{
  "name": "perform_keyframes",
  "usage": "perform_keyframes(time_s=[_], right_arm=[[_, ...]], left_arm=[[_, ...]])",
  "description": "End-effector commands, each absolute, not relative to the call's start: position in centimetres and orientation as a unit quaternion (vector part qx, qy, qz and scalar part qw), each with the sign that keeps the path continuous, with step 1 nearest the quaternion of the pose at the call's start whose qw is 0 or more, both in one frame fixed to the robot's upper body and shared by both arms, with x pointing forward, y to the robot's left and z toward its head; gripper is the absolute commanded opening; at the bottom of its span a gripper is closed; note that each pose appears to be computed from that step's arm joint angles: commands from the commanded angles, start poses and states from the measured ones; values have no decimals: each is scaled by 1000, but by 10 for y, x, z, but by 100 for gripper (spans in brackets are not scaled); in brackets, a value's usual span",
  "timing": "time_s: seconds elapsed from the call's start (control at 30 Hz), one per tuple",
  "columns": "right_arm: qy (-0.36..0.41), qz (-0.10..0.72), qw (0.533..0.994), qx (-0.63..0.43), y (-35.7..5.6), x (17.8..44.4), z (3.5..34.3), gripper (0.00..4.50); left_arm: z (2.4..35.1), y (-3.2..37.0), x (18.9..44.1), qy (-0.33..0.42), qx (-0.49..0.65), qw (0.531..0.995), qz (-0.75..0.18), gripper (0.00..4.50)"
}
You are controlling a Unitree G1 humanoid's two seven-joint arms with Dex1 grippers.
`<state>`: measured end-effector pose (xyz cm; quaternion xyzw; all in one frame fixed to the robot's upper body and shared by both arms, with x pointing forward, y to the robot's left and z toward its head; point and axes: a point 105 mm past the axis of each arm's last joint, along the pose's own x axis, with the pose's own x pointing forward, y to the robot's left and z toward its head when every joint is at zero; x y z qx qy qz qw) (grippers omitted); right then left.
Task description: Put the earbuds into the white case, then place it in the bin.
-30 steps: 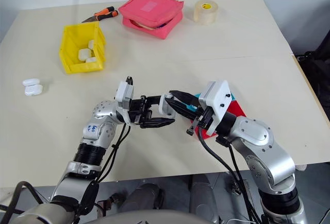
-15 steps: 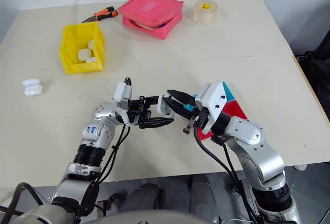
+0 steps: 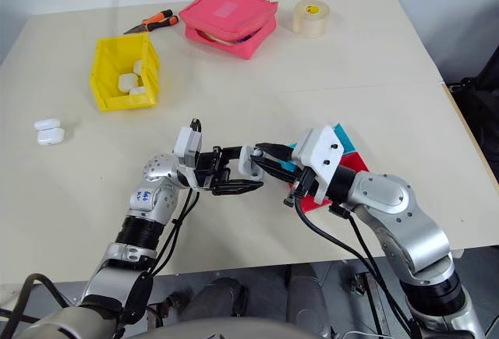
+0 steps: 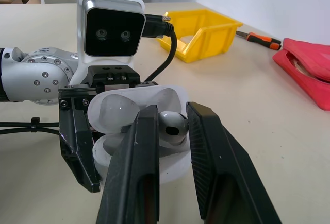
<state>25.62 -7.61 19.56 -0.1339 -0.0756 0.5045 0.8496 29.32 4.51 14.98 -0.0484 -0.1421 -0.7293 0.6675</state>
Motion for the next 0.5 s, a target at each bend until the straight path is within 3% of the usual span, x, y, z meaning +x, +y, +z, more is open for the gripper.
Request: perform_keyframes(time_s=[0.03, 0.07, 0.1, 0.2, 0.5], right_arm=[[-21, 515, 847, -132, -77, 255, 178, 43], [-21, 516, 846, -135, -77, 255, 180, 43], [-23, 517, 845, -138, -77, 255, 181, 114], [-35, 518, 842, -146, -76, 255, 187, 198], [-62, 516, 839, -160, -75, 252, 208, 198]], left_arm=[[180, 50, 296, -214, -35, 665, -715, 279], [179, 50, 296, -212, -35, 664, -716, 279], [178, 50, 296, -211, -34, 664, -716, 279], [177, 49, 296, -209, -32, 664, -717, 279], [173, 49, 299, -201, -32, 668, -716, 279]])
